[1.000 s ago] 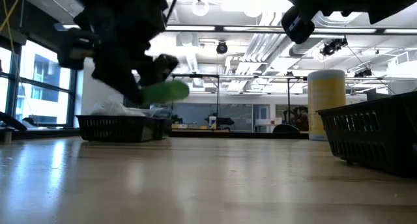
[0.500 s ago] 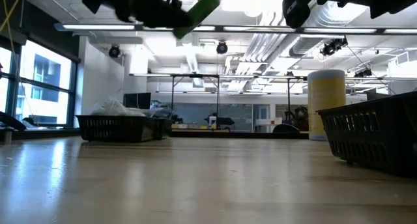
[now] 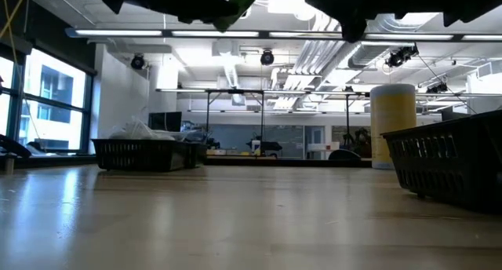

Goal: Pick & Place Travel size toiletries
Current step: Put the green shampoo into the bottom black basket

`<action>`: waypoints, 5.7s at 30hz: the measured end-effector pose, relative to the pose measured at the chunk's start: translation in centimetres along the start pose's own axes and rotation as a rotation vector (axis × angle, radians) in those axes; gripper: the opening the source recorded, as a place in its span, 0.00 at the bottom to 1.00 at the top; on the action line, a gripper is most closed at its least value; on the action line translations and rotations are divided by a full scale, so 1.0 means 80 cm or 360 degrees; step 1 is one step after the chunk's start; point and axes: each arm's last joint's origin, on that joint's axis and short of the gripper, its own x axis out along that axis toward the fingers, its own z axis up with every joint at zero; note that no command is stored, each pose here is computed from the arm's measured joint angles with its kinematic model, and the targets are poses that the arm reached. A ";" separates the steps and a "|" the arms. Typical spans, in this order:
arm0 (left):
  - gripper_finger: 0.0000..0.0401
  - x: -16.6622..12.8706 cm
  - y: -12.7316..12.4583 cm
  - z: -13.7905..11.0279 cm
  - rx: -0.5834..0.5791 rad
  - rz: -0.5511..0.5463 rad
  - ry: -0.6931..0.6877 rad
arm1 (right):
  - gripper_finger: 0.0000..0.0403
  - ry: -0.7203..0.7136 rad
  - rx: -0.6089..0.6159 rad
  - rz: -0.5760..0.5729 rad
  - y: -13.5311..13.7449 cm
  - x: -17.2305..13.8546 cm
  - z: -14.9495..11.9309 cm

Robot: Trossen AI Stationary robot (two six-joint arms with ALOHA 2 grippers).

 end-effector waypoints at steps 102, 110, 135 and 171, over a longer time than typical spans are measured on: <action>0.65 -0.074 0.009 0.036 0.0043 0.0158 -0.0058 | 0.43 -0.0077 -0.0386 -0.0158 0.025 0.106 0.005; 0.65 -0.080 0.007 0.036 0.0074 0.0154 -0.0022 | 0.43 0.0158 -0.0072 -0.0045 0.075 0.055 0.030; 0.65 -0.079 0.007 0.031 0.0110 0.0186 0.0068 | 0.43 0.1365 0.1037 0.0130 0.202 -0.073 -0.034; 0.65 -0.078 0.007 0.030 0.0099 0.0195 0.0074 | 0.59 0.1761 0.1059 -0.0180 0.221 -0.071 -0.109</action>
